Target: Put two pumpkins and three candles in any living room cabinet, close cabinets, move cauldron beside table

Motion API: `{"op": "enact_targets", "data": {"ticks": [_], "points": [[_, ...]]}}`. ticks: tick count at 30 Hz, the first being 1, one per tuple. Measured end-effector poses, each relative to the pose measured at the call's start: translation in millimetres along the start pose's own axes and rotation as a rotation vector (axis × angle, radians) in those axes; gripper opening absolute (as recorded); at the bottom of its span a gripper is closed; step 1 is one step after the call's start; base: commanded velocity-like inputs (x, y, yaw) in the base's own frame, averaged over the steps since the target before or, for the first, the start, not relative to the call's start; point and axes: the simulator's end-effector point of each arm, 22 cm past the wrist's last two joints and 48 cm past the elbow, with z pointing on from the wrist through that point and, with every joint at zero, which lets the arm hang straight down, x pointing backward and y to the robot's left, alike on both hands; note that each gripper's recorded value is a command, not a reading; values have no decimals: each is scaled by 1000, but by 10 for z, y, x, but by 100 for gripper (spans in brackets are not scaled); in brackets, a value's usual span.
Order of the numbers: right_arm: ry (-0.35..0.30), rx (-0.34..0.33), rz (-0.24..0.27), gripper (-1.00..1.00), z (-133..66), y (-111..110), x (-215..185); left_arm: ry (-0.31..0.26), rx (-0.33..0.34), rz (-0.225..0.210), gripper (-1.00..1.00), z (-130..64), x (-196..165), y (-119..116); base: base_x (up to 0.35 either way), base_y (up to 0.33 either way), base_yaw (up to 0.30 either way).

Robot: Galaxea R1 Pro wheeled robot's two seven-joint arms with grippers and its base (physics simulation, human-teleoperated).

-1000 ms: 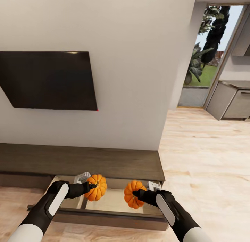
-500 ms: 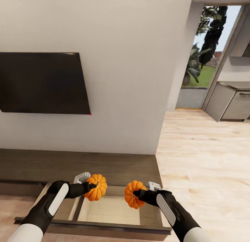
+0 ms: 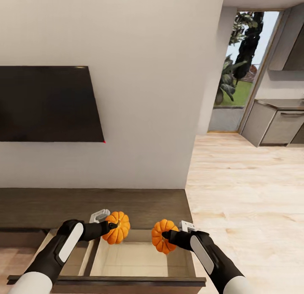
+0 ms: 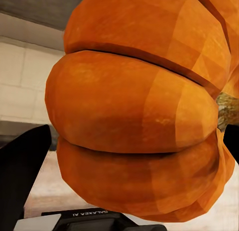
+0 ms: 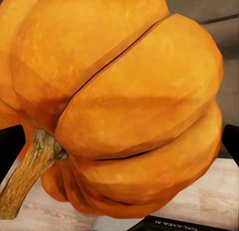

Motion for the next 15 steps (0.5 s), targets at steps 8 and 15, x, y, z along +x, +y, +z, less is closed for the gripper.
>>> {"op": "enact_targets", "data": {"ticks": [8, 15], "points": [[3, 0, -1, -100, 7, 10, 11, 0, 1, 0, -100, 2, -2, -3, 24, 12, -1], [10, 9, 1, -100, 57, -21, 40, 1, -2, 3, -100, 44, -4, 7, 0, 0, 0]]}}
